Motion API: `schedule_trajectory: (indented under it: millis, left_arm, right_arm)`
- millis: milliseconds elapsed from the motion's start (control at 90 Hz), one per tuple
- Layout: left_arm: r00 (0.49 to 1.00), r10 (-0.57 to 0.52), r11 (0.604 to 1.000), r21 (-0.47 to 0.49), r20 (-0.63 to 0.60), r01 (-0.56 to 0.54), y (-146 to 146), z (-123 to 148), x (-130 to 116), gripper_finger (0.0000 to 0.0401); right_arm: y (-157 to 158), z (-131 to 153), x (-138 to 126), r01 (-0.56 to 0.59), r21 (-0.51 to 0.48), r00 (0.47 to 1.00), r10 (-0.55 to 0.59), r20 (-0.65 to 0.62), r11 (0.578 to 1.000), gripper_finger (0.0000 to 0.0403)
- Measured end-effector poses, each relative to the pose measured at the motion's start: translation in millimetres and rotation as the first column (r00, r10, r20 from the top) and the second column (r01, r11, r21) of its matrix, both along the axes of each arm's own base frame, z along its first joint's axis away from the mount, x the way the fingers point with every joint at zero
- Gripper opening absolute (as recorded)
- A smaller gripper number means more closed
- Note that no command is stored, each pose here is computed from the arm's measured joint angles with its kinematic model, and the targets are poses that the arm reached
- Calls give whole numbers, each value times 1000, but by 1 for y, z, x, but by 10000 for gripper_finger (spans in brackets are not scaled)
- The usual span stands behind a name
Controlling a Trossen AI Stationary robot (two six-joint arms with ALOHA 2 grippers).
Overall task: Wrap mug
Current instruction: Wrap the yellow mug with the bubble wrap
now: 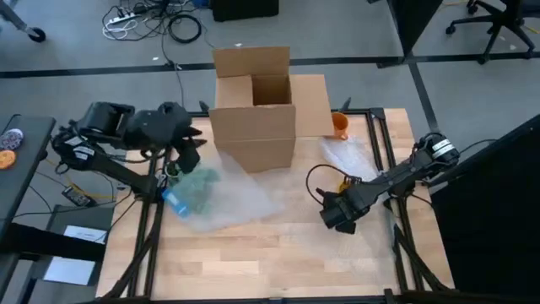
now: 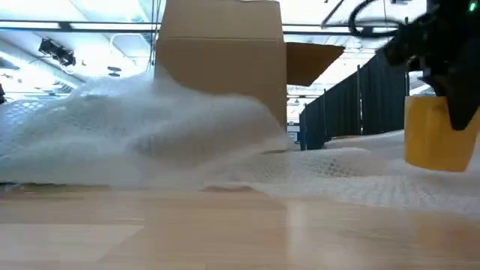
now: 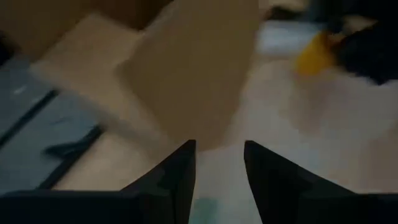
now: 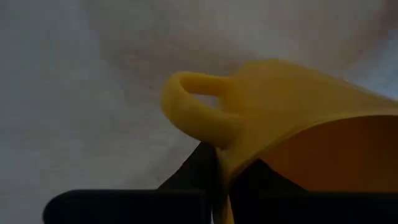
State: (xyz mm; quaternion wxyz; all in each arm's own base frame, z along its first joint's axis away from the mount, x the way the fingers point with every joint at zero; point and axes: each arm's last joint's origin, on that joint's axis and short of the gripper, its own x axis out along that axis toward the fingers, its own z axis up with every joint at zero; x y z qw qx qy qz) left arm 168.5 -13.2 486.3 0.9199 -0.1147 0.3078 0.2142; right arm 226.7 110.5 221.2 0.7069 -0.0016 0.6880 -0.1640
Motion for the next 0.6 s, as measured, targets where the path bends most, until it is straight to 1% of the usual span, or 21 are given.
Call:
schedule_trajectory:
  millis: [122, 211, 289, 344, 422, 522, 556, 600]
  left_arm:
    - [990, -135, 991, 5, 39, 135, -21, -15, 28, 121]
    - [971, -238, 971, 30, 35, 237, -40, -40, 55, 121]
    - [946, -324, 945, 40, 22, 323, -58, -68, 78, 121]
    - [927, -373, 926, 57, -20, 374, -67, -91, 92, 121]
    - [911, -402, 909, 79, -92, 409, -75, -120, 105, 121]
    - [897, -388, 906, 92, -211, 413, -79, -153, 118, 121]
    - [891, -384, 906, 90, -241, 415, -80, -163, 122, 121]
    - [881, -380, 904, 86, -283, 418, -81, -175, 126, 121]
  right_arm:
    - [18, 3, 11, -43, 56, 984, 33, 178, 997, 1]
    - [30, -1, 18, -93, 100, 951, 59, 302, 991, 1]
    - [36, -6, 20, -121, 126, 930, 68, 362, 985, 1]
    - [39, -10, 20, -128, 139, 920, 65, 385, 982, 1]
    - [44, -13, 20, -127, 196, 915, 38, 402, 972, 0]
    - [57, -10, 19, -110, 339, 914, -39, 404, 934, 0]
    - [63, -9, 17, -114, 393, 917, -56, 396, 912, 0]
    - [73, -7, 13, -132, 473, 925, -64, 374, 871, 0]
